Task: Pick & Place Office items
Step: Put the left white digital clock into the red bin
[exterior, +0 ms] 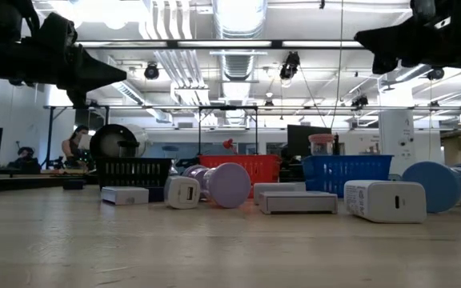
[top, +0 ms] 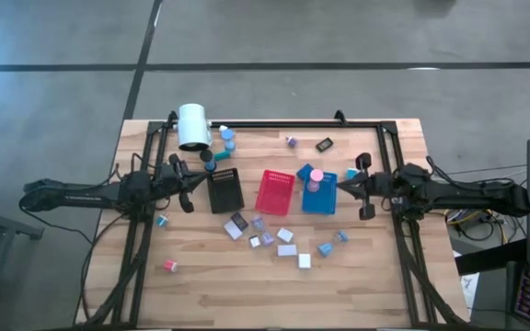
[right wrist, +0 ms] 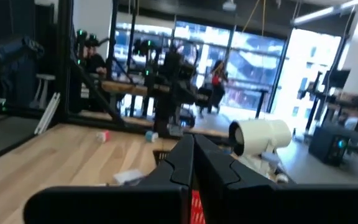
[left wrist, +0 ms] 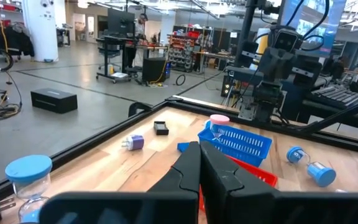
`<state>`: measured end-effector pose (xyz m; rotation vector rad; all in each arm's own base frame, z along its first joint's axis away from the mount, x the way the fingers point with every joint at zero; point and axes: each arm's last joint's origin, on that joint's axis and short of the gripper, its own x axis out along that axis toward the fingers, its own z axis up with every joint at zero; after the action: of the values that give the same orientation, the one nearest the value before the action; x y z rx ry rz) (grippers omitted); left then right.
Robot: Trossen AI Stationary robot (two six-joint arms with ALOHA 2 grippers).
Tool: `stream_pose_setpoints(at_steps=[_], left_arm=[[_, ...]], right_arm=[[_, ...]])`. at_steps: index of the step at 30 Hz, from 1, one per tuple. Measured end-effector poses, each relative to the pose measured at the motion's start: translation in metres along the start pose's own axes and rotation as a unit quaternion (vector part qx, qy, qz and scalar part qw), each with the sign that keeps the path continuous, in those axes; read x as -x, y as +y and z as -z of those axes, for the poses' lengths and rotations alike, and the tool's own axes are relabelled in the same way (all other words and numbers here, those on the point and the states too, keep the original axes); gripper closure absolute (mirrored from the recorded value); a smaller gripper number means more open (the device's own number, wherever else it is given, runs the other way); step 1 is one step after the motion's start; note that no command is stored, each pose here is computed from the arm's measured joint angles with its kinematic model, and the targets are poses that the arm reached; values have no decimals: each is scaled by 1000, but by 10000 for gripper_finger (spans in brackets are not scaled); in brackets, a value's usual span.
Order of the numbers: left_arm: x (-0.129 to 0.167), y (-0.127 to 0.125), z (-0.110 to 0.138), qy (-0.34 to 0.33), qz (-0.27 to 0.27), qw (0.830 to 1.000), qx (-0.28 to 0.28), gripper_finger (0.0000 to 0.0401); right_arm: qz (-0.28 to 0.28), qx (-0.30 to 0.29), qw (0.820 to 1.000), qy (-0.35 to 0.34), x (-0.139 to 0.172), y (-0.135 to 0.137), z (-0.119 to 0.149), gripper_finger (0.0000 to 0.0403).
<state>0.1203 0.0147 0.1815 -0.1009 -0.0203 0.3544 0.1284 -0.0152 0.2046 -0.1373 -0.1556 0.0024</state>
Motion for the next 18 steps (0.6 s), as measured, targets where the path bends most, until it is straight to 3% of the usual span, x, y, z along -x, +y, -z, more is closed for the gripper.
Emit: stream_pose_setpoints(at_steps=[6,11,18], left_arm=[[0,0,3,14,5,1000,9,396],[-3,-7,-1,28,90,995,17,396],[-18,-22,-11,86,119,989,10,396]], right_arm=[[-61,1,998,-15,2,4,3,394],[-64,-1,998,-16,2,4,3,394],[-64,-8,998,-14,2,4,3,394]])
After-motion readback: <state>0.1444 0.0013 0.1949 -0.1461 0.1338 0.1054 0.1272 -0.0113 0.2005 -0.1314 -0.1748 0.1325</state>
